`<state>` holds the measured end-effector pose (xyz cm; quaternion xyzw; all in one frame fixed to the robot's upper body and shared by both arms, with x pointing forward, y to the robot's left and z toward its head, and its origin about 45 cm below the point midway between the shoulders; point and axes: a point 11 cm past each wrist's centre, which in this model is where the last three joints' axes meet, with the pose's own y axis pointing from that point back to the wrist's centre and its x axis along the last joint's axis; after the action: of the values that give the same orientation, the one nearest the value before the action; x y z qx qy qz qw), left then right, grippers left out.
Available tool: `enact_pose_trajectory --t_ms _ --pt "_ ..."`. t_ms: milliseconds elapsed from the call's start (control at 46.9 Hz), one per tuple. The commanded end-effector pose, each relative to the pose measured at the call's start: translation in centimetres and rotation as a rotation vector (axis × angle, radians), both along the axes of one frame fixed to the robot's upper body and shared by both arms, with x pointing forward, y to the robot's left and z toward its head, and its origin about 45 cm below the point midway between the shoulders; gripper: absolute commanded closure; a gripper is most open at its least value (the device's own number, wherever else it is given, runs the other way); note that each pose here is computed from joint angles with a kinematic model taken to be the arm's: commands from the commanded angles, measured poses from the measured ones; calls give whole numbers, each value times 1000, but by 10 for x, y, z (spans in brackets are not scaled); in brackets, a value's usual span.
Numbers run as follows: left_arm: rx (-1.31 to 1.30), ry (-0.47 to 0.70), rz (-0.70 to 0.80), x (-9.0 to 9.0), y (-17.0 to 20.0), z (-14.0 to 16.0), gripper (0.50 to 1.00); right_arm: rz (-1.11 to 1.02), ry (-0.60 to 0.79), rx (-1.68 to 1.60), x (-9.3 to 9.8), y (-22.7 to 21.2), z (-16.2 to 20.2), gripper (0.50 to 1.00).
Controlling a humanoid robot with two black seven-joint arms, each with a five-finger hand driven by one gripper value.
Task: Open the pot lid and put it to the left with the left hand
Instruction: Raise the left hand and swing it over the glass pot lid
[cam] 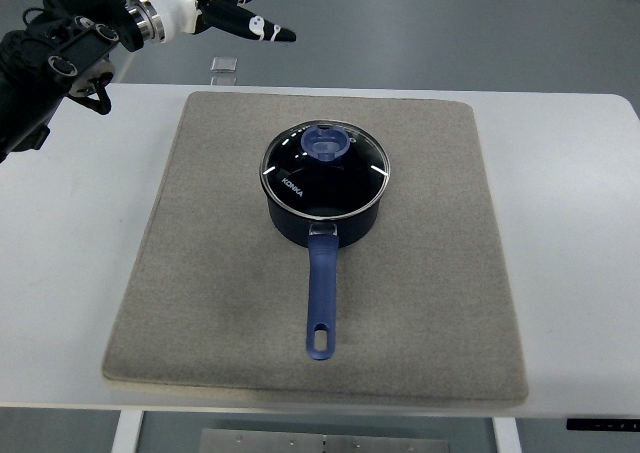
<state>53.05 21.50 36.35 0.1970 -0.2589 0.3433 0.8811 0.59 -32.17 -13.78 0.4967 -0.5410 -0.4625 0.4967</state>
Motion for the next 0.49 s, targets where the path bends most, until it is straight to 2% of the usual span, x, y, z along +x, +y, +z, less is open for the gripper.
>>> enact_pose_trajectory --t_ms 0,128,363,469 --pt "130 -29 -46 0 -7 10 510 1 0 0 0 0 0 585" --pt "303 -78 -111 -1 -20 28 510 0 0 0 0 0 0 585" --pt "540 -88 -264 -14 -47 20 510 0 0 0 0 0 0 585" --pt "584 -73 -350 -27 -64 10 510 0 0 0 0 0 0 585"
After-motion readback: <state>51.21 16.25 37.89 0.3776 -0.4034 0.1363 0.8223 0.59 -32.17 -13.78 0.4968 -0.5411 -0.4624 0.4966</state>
